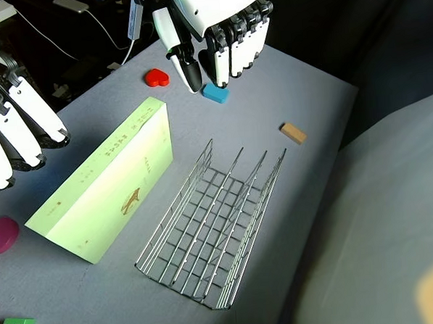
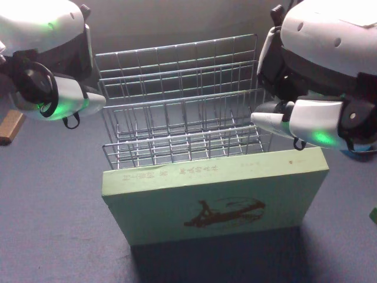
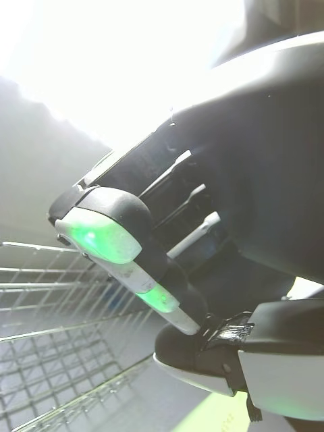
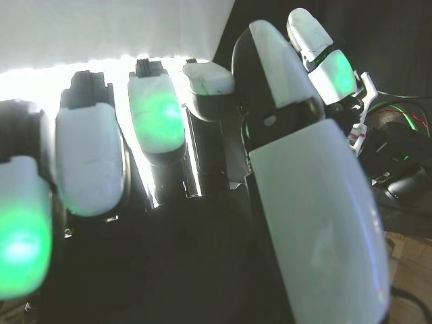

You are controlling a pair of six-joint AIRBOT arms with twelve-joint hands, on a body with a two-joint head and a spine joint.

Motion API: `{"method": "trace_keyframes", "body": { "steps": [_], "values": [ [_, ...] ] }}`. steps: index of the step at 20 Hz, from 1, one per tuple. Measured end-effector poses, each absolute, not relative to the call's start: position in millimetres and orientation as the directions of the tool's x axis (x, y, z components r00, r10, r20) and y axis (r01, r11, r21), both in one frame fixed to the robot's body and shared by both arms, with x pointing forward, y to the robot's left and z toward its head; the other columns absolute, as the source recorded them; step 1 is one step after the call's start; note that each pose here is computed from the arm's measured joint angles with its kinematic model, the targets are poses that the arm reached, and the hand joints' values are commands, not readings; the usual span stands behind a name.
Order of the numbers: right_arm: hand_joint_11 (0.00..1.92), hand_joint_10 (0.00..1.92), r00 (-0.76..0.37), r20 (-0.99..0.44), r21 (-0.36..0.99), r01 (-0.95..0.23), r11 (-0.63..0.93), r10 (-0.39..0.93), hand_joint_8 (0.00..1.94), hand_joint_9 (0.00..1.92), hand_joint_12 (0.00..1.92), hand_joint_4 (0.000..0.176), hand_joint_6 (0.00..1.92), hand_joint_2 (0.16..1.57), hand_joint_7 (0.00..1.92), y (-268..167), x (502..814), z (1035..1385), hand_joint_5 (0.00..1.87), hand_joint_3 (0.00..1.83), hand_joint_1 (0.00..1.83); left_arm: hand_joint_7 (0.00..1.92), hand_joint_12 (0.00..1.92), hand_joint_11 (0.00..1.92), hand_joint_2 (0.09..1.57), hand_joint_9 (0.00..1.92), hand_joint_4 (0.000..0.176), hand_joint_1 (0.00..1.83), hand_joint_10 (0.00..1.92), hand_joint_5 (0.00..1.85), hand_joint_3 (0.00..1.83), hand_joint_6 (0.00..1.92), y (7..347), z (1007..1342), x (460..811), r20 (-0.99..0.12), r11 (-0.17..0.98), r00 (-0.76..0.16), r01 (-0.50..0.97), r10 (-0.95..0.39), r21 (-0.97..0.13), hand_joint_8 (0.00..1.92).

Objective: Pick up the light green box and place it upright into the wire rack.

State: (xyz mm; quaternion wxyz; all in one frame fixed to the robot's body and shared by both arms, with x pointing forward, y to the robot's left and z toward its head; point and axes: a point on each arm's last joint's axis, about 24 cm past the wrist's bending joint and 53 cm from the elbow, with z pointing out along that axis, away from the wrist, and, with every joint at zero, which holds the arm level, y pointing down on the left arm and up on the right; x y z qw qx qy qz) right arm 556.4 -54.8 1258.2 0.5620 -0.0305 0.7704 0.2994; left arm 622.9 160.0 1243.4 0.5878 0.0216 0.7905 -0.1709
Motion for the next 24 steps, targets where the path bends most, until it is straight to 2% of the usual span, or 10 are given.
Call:
{"method": "trace_keyframes", "body": {
  "steps": [2,4,11,14,19,24],
  "values": [
    [0.0,0.07,-0.366,-0.884,0.427,-0.383,0.819,0.29,0.03,0.09,0.78,0.069,0.04,0.98,0.11,-55,556,1258,0.08,0.19,0.05,0.26,0.57,0.0,1.1,0.17,0.085,0.1,0.08,0.32,0.14,0.1,160,1244,623,-0.937,0.941,-0.307,0.234,-0.166,-0.244,0.05],
    [0.0,0.01,-0.365,-0.886,0.423,-0.383,0.821,0.286,0.0,0.11,0.78,0.07,0.0,1.07,0.12,-55,557,1258,0.09,0.03,0.04,0.28,0.57,0.0,1.17,0.2,0.087,0.08,0.01,0.35,0.01,0.01,161,1243,623,-0.938,0.943,-0.307,0.23,-0.163,-0.239,0.0],
    [0.0,0.01,-0.347,-0.891,0.42,-0.385,0.822,0.293,0.0,0.12,0.75,0.069,0.0,1.07,0.14,-53,558,1262,0.1,0.01,0.04,0.27,0.56,0.0,1.17,0.2,0.087,0.09,0.0,0.35,0.01,0.0,161,1243,623,-0.94,0.945,-0.305,0.235,-0.153,-0.229,0.0],
    [0.0,0.0,-0.349,-0.896,0.408,-0.399,0.822,0.275,0.0,0.12,0.75,0.066,0.0,1.05,0.15,-39,561,1256,0.1,0.0,0.09,0.27,0.56,0.0,1.17,0.2,0.087,0.09,0.0,0.35,0.0,0.0,163,1244,625,-0.942,0.946,-0.301,0.237,-0.146,-0.222,0.0],
    [0.0,0.0,-0.424,-0.867,0.426,-0.36,0.83,0.261,0.0,0.12,0.73,0.054,0.0,0.95,0.15,-23,570,1223,0.1,0.0,0.45,0.27,0.56,0.0,1.19,0.2,0.087,0.08,0.0,0.35,0.01,0.0,195,1244,632,-0.95,0.965,-0.284,0.182,-0.13,-0.186,0.0],
    [0.0,0.0,-0.509,-0.815,0.478,-0.321,0.818,0.276,0.0,0.08,0.61,0.055,0.0,0.9,0.08,-5,567,1201,0.06,0.0,0.71,0.27,0.55,0.0,1.19,0.2,0.087,0.08,0.0,0.35,0.01,0.0,222,1243,632,-0.958,0.982,-0.271,0.135,-0.091,-0.132,0.0]
  ]
}}
